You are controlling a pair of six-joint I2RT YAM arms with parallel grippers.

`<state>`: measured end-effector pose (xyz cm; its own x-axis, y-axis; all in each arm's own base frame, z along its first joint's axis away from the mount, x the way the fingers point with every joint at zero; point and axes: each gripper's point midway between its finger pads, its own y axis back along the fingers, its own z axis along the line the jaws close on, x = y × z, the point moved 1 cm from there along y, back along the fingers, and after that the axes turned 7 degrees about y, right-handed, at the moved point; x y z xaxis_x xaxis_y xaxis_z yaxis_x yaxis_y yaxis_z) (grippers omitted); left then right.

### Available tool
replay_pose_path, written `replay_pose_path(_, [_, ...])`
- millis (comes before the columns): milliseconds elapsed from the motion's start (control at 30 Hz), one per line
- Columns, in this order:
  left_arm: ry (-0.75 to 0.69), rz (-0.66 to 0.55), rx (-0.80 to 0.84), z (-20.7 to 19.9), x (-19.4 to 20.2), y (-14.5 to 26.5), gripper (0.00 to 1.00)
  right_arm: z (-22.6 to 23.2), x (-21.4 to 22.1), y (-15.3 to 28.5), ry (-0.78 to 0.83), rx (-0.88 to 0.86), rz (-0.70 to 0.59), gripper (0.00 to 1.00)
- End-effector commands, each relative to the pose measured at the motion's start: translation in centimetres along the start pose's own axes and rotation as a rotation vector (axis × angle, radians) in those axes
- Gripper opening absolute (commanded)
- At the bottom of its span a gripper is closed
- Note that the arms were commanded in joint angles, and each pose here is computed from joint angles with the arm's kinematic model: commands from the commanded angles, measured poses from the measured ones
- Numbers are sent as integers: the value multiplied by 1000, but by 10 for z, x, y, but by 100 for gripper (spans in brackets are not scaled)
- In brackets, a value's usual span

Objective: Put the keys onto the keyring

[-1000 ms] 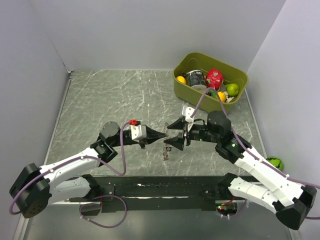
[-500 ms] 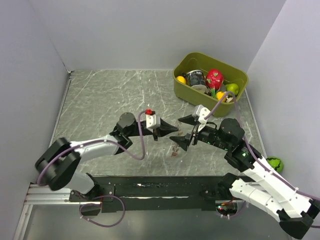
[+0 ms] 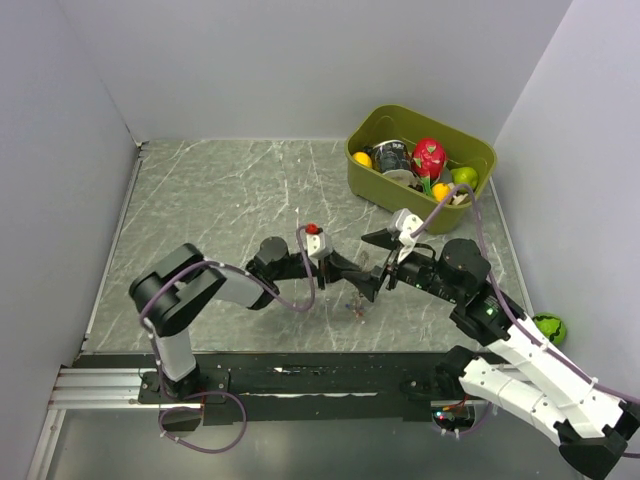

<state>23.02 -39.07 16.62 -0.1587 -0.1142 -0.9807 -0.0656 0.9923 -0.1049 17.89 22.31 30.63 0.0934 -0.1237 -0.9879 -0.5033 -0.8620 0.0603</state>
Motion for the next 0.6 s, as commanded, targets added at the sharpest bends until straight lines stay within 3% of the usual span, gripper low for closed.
replay_pose_path(0, [-96,-222,-1,-6,-32,18,1,-2,4,0,-19,16,-5,99])
replay_pose_path(200, [-75,-164,-106,0,-11,48,1,-1,8,1,-21,19,-5,100])
replay_pose_path(333, [-73,-56,-198,14,10,60,1,-1,12,-2,-28,11,3,99])
replay_pose_path(567, [-102,8,-257,22,15,67,3,1,15,-7,-33,-2,5,100])
